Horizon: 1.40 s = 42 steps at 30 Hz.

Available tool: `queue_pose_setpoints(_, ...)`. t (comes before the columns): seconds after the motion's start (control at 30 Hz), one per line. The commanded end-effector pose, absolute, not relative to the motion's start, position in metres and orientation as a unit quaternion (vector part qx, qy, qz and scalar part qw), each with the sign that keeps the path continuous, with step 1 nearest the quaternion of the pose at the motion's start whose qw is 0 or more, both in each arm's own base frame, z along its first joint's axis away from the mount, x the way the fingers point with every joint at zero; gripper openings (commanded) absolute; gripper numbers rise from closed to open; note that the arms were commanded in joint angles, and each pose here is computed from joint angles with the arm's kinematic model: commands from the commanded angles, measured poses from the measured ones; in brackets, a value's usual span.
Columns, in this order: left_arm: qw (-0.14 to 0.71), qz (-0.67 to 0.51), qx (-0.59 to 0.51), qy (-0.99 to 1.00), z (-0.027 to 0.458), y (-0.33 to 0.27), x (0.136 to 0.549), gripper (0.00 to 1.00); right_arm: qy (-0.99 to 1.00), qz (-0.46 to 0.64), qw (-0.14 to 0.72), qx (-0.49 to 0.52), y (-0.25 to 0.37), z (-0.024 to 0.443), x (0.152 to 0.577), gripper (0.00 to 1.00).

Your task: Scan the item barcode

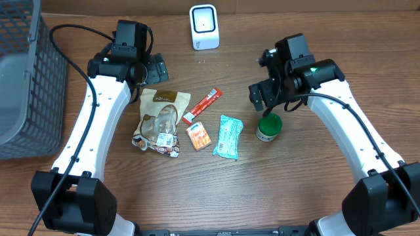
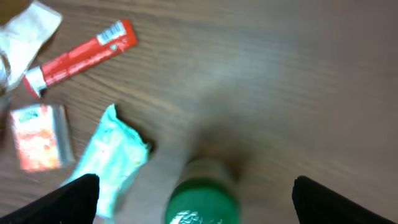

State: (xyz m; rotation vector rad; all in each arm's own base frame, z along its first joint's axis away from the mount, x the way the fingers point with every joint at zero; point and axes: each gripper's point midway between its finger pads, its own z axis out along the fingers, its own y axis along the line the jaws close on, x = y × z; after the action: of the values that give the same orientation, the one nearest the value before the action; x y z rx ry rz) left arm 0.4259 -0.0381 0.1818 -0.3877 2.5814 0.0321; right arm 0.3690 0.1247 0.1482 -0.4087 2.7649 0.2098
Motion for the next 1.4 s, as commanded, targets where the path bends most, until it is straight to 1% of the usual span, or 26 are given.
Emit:
queue_pose_setpoints(0.0,0.27,0.011,-0.147,0.951,0.188,-0.038,0.429,1.0,0.984,0.083,0.145,0.067,0.114,0.15,0.363,1.0)
queue_pose_setpoints(0.1,0.27,0.011,-0.147,0.951,0.188,-0.038,0.429,1.0,0.983,0.044,0.134,0.12,0.098,0.141,0.356,1.0)
queue_pose_setpoints(0.37,0.27,0.011,-0.147,0.951,0.188,-0.038,0.429,1.0,0.988,0.036,0.086,0.124,0.095,0.119,0.333,1.0)
queue_pose_setpoints(0.53,0.27,0.011,-0.147,0.951,0.188,-0.038,0.429,1.0,0.976,0.026,0.054,0.207,0.089,0.096,0.315,1.0)
queue_pose_setpoints(0.8,0.27,0.011,-0.147,0.951,0.188,-0.038,0.429,1.0,0.976,0.04,0.06,0.208,0.093,0.065,0.314,1.0)
queue_pose_setpoints(1.13,0.27,0.011,-0.147,0.951,0.188,-0.038,0.429,1.0,0.975,0.043,0.067,0.205,0.093,0.053,0.314,1.0)
queue_pose_setpoints(1.37,0.27,0.011,-0.147,0.951,0.188,-0.038,0.429,1.0,0.977,0.036,0.055,0.204,0.092,0.044,0.311,0.99)
